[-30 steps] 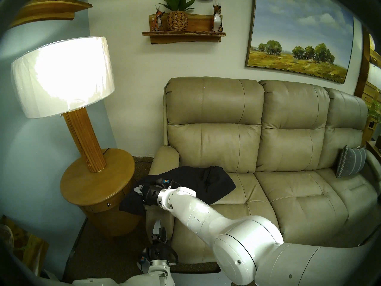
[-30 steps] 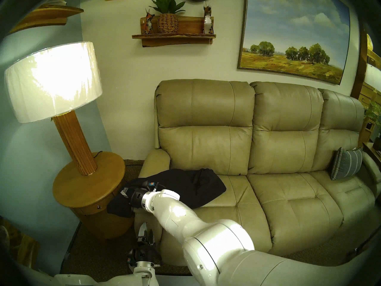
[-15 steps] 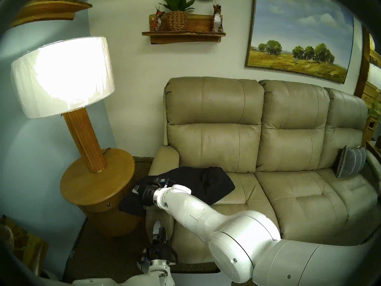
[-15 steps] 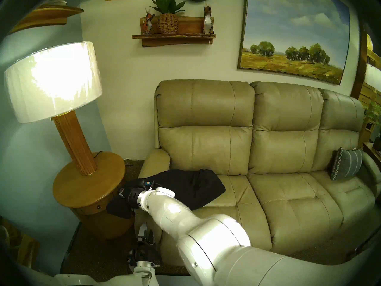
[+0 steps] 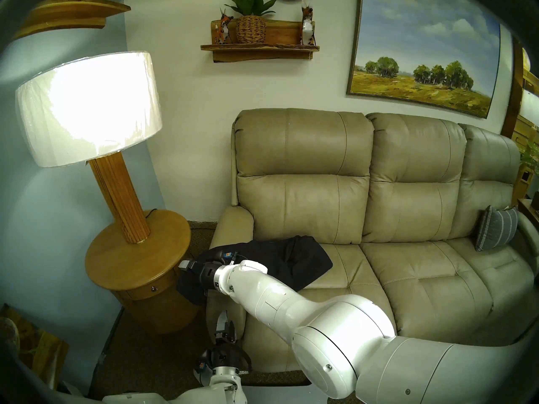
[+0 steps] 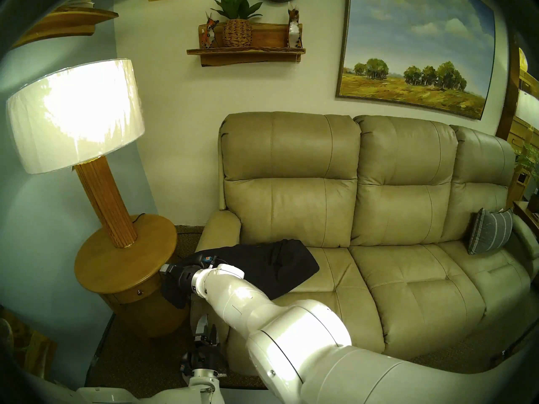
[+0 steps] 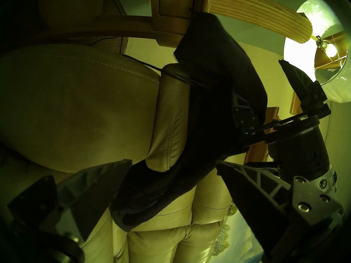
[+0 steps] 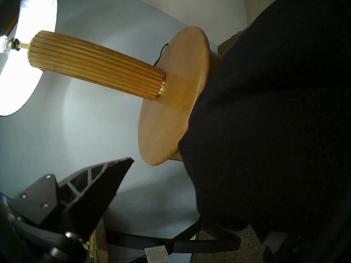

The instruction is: Drape jacket on sofa arm

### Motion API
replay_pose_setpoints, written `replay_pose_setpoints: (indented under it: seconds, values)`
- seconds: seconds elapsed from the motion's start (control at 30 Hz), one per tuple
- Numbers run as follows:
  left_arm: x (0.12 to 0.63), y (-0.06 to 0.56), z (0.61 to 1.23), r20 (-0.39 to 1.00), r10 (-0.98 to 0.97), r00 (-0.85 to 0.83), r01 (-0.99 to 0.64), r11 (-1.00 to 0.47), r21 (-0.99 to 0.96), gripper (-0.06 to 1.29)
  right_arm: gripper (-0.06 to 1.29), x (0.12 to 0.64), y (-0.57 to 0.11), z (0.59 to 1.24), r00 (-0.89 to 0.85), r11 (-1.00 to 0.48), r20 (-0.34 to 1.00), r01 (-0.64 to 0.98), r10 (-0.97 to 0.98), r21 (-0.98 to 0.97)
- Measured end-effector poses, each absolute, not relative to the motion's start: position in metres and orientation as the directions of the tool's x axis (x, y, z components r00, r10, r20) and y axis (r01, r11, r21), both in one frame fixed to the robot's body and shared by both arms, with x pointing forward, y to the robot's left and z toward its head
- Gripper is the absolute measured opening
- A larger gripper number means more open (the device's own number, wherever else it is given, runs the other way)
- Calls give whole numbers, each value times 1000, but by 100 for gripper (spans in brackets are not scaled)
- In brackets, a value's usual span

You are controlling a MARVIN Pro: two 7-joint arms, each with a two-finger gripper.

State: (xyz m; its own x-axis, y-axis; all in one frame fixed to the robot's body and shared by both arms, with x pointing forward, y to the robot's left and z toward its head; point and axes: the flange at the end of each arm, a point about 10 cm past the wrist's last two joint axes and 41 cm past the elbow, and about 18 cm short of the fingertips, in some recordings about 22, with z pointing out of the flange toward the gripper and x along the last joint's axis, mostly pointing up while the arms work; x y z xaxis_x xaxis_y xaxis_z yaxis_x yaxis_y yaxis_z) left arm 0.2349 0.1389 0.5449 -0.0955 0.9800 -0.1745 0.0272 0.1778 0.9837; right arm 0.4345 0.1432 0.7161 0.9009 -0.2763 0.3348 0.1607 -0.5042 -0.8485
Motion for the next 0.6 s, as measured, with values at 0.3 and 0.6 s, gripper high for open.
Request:
replay_pose_setpoints:
  seconds: [0.3, 0.6]
  values:
    - [235, 139, 545, -174, 980, -96, 27, 178, 984, 122, 123, 436, 144, 716, 902, -509, 305, 116, -306, -853]
    - [235, 139, 545, -174, 980, -94, 26, 177, 984, 122, 123, 435, 144, 714, 914, -559, 278, 71, -295, -826]
